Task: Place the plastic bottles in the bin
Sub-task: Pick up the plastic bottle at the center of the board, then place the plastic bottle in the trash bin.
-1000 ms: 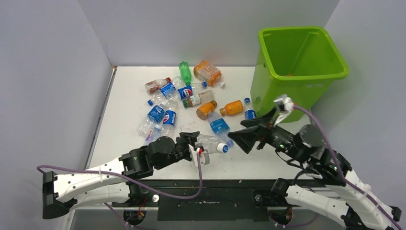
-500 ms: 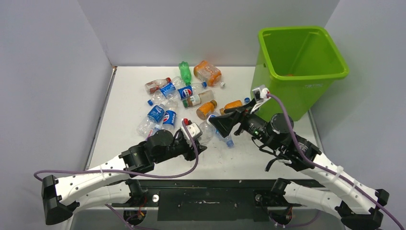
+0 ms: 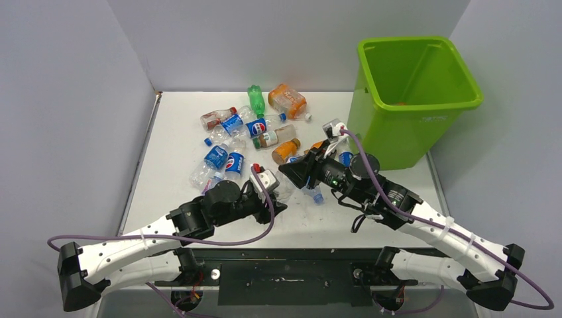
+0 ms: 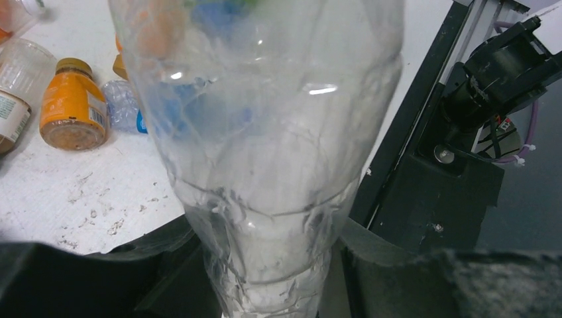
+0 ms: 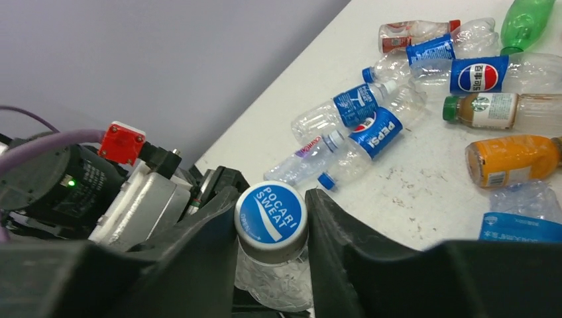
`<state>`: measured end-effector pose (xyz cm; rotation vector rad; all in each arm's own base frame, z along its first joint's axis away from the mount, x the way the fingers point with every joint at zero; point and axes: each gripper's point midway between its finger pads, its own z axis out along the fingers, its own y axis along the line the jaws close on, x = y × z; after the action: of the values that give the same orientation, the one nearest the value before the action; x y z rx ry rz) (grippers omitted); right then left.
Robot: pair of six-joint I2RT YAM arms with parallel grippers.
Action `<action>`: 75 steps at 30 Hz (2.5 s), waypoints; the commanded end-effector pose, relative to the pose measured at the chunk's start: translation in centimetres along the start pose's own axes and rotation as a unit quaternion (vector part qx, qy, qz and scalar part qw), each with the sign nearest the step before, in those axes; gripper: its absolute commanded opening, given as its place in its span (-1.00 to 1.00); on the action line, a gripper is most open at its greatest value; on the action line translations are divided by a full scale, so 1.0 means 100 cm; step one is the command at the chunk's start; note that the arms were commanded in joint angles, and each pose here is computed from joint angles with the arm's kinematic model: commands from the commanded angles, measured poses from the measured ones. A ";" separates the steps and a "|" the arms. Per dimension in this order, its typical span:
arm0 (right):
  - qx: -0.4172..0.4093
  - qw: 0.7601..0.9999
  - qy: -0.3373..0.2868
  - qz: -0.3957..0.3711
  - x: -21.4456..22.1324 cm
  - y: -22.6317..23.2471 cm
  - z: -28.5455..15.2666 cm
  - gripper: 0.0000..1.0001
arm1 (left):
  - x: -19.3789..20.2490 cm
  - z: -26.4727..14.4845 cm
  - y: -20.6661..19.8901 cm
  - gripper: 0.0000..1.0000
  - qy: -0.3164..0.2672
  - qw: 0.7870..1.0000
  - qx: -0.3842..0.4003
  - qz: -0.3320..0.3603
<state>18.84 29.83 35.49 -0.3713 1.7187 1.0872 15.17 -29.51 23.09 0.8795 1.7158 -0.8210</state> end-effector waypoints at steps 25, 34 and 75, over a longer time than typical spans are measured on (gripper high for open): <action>0.533 0.737 -0.396 -0.123 -0.359 -0.079 -0.144 -0.89 | -0.053 -0.036 0.022 0.92 -0.184 0.980 -0.055 0.045; 0.662 0.595 -0.446 -0.093 -0.385 -0.192 -0.185 -0.89 | -0.050 -0.034 0.031 0.92 -0.169 0.981 -0.085 0.041; 0.247 0.967 0.052 -0.040 0.031 -0.144 -0.021 0.87 | -0.039 -0.037 0.058 0.93 -0.140 0.972 -0.167 0.087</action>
<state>29.04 18.83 38.51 -0.0285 1.6677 0.5086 19.13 -24.51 24.35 0.6826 1.5149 -0.4905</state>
